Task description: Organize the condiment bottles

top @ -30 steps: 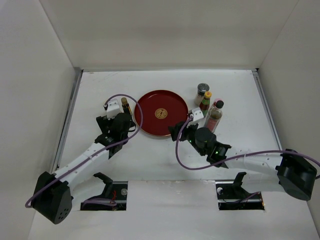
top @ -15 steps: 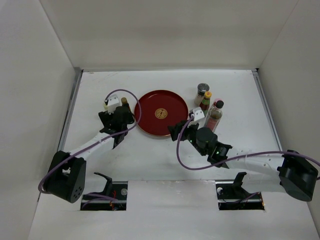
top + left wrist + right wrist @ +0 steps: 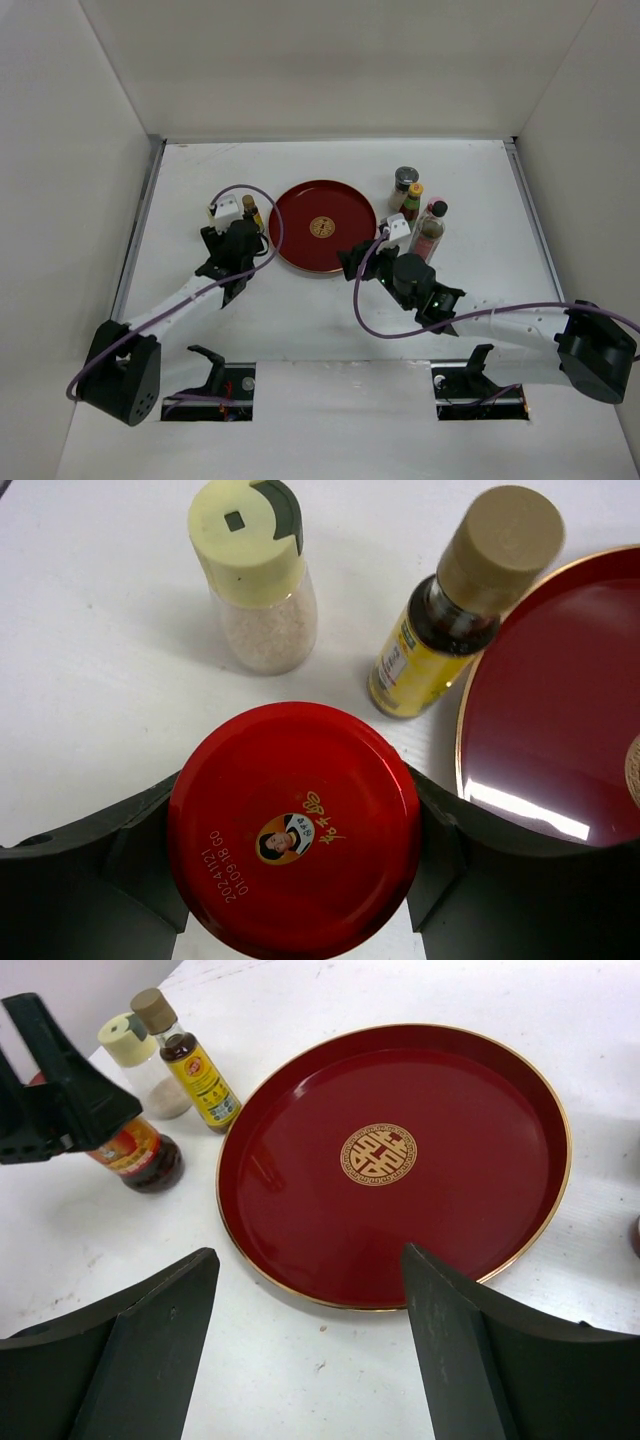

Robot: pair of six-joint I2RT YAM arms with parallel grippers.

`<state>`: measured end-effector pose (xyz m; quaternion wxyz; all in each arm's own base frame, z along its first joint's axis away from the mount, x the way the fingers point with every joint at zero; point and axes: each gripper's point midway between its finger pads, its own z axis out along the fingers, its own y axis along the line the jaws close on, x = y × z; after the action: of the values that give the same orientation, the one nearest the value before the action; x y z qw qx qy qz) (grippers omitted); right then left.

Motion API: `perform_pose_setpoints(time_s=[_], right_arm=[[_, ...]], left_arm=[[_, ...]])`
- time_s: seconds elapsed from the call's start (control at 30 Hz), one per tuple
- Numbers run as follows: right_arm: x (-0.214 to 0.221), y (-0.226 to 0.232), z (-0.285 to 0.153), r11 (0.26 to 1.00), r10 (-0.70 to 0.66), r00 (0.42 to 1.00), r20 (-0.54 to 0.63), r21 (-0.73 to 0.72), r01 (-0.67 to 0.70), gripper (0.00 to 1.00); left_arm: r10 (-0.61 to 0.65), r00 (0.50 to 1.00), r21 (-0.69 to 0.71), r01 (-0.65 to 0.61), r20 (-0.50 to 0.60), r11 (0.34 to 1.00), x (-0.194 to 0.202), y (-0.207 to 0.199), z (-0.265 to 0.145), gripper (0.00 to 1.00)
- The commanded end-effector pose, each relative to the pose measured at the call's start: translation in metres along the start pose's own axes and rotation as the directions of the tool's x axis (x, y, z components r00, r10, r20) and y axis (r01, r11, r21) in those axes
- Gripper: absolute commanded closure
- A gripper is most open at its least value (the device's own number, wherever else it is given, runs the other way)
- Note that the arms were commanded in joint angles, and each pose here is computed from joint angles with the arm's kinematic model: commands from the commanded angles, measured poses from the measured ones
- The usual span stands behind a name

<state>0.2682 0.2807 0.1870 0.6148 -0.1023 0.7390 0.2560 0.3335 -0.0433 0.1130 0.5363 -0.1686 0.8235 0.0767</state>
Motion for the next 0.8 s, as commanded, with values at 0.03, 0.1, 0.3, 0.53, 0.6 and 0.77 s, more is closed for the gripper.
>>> perform_pose_setpoints(time_s=[0.03, 0.1, 0.3, 0.53, 0.6, 0.77], right_arm=[[-0.023, 0.004, 0.000, 0.999, 0.046, 0.996, 0.070, -0.014, -0.045, 0.20], [-0.027, 0.000, -0.001, 0.999, 0.052, 0.995, 0.079, -0.002, -0.052, 0.20], [-0.029, -0.013, -0.002, 0.995, 0.095, 0.991, 0.093, 0.029, -0.098, 0.22], [-0.033, -0.037, -0.004, 0.987, 0.121, 0.987, 0.110, 0.095, -0.132, 0.28], [-0.032, -0.044, -0.004, 0.984, 0.123, 0.987, 0.103, 0.118, -0.135, 0.27], [-0.032, -0.049, -0.003, 0.980, 0.141, 0.985, 0.102, 0.129, -0.154, 0.27]], left_arm=[[-0.102, 0.983, 0.060, 0.094, 0.155, 0.994, -0.054, -0.010, -0.031, 0.60], [-0.113, 0.978, 0.096, 0.098, 0.177, 0.991, -0.066, -0.017, -0.046, 0.62], [-0.150, 0.966, 0.275, 0.089, 0.210, 0.957, -0.109, -0.077, -0.079, 0.62], [-0.152, 0.962, 0.356, 0.063, 0.227, 0.932, -0.129, -0.151, -0.054, 0.63], [-0.160, 0.959, 0.383, 0.060, 0.235, 0.922, -0.134, -0.172, -0.045, 0.64], [-0.146, 0.961, 0.399, 0.041, 0.236, 0.916, -0.138, -0.205, -0.015, 0.64]])
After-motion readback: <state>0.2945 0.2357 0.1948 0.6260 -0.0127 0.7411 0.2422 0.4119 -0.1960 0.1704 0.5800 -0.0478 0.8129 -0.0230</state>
